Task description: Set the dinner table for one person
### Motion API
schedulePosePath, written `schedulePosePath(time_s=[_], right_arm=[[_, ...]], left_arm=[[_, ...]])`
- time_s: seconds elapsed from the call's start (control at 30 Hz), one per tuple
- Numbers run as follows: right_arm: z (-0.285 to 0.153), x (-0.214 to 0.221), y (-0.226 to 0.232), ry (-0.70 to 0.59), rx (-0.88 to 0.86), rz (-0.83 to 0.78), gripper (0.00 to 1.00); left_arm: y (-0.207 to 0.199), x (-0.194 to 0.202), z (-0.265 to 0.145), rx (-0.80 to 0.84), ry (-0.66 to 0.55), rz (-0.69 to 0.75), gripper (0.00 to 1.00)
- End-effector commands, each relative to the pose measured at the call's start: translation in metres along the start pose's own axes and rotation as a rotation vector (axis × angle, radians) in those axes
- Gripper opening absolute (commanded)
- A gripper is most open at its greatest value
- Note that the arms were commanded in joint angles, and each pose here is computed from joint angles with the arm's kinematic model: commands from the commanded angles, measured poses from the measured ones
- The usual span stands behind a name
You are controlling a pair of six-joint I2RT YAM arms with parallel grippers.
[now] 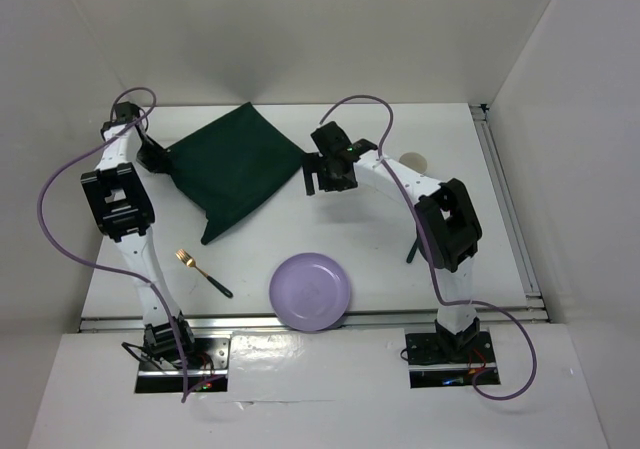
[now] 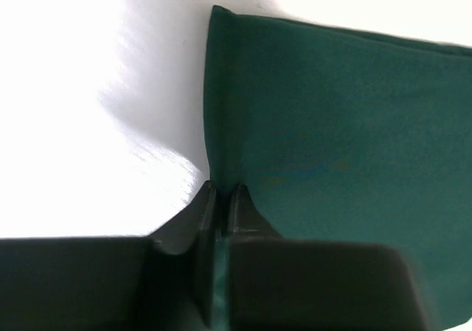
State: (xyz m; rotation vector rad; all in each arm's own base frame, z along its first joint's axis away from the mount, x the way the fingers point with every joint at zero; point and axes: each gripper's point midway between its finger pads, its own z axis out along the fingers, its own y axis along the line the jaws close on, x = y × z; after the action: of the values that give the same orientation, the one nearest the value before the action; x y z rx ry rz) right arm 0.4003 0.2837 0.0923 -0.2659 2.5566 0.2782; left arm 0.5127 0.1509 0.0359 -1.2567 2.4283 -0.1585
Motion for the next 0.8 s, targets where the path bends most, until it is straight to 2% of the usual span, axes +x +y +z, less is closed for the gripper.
schedulePosePath(time_s=[0.0,0.03,0.13,0.23,0.37,0.43,0.47,0.57,0.6,0.67,0.7,0.77], right_arm=[[-0.009,-0.015,0.004,-0.035,0.012,-0.015,0.90],[-0.010,-0.018,0.005,-0.044,0.008,-0.014,0.90],[-0.014,-0.021,0.006,-0.052,0.005,-0.013,0.90],[-0.023,-0.024,0.007,-0.065,-0.001,-0.003,0.90],[-0.039,-0.034,0.010,-0.100,-0.015,0.011,0.90],[-0.051,-0.034,0.009,-0.116,-0.022,0.021,0.90],[-0.064,-0.041,0.011,-0.150,-0.038,0.034,0.90],[-0.074,-0.036,0.006,-0.158,-0.047,0.066,0.90],[-0.087,-0.040,0.007,-0.190,-0.062,0.085,0.90],[-0.090,-0.031,-0.007,-0.186,-0.024,0.118,0.90],[-0.093,-0.029,-0.007,-0.193,-0.030,0.148,0.90],[-0.103,-0.021,-0.026,-0.210,0.002,0.191,0.90]], left_arm=[[-0.009,-0.008,-0.005,0.033,-0.020,0.004,0.06],[-0.013,-0.013,-0.016,0.047,-0.040,0.006,0.00],[-0.022,-0.023,-0.036,0.078,-0.084,0.020,0.00],[-0.036,-0.038,-0.076,0.134,-0.152,0.056,0.00],[-0.077,-0.042,-0.137,0.287,-0.241,0.212,0.00],[-0.108,-0.031,-0.170,0.368,-0.277,0.311,0.00],[-0.134,-0.014,-0.186,0.434,-0.282,0.409,0.00],[-0.172,0.030,-0.213,0.522,-0.263,0.593,0.00],[-0.197,0.067,-0.220,0.562,-0.233,0.677,0.00],[-0.220,0.109,-0.234,0.621,-0.204,0.778,0.00],[-0.233,0.156,-0.237,0.653,-0.150,0.858,0.00],[-0.243,0.208,-0.241,0.711,-0.076,0.944,0.00]])
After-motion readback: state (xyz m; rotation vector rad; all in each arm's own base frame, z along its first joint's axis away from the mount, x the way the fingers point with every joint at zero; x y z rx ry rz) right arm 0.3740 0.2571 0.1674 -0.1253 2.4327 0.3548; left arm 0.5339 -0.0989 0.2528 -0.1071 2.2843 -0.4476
